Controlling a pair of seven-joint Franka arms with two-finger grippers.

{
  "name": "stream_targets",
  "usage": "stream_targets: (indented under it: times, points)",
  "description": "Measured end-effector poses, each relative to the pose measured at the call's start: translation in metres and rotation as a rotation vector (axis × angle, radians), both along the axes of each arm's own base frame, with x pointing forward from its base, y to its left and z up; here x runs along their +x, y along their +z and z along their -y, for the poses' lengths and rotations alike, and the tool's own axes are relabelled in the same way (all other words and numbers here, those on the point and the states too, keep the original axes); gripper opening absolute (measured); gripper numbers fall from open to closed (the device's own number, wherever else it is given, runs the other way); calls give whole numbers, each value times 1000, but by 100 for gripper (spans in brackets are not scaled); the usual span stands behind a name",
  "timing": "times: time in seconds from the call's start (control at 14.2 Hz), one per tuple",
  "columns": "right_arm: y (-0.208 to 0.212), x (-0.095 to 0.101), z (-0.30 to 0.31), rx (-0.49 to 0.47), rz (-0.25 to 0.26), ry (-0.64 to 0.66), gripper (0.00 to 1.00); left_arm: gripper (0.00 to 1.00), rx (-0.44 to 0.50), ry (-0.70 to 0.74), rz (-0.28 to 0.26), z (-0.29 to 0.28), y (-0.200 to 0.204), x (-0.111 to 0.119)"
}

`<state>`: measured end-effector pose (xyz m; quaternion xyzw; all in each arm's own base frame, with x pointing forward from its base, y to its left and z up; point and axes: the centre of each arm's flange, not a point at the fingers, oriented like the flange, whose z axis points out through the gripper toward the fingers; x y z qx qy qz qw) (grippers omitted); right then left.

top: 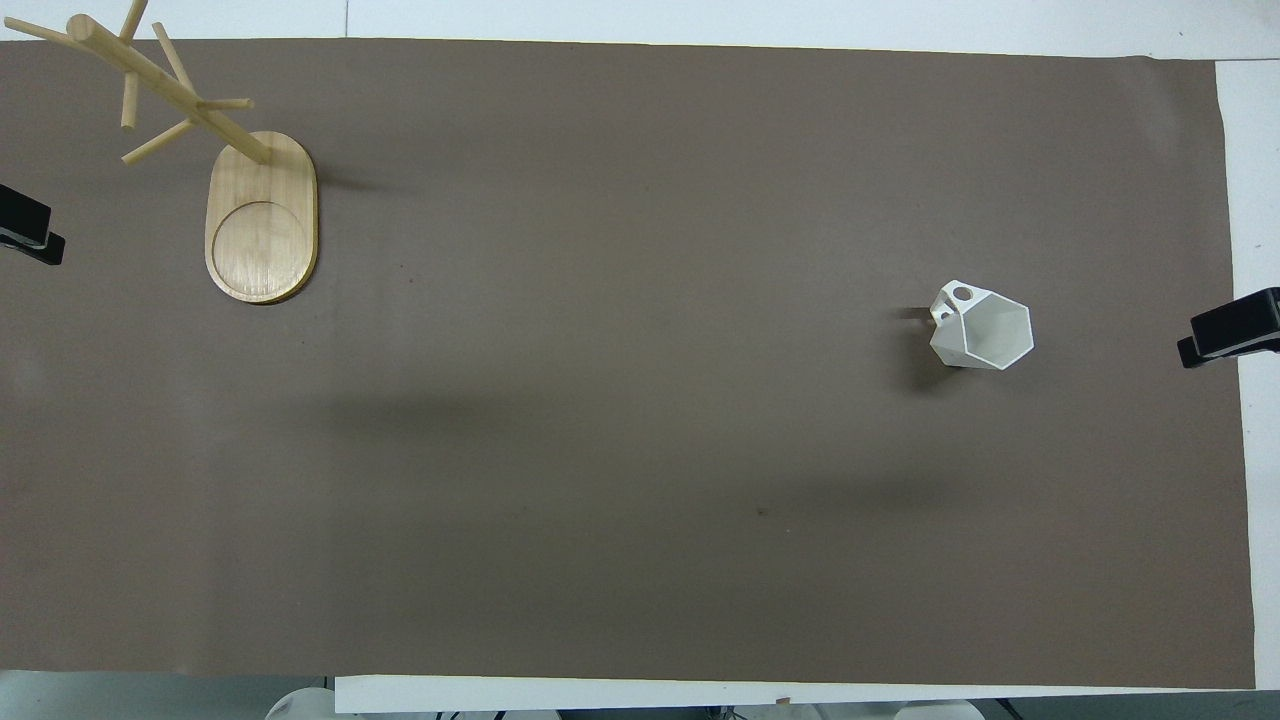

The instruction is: Hang cup on rack

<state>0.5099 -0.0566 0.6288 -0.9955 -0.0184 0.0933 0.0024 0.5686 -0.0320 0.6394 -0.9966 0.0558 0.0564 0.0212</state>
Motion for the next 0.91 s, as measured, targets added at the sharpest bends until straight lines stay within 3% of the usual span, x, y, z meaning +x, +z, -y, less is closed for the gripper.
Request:
stream_targets:
  times: [0.77,0.91]
  points:
    - [10,-6,0,0,17,5,100,100,0,0,0,0,0,0]
    - [10,-4,1,17,37,116,100,100,0,0,0,0,0,0]
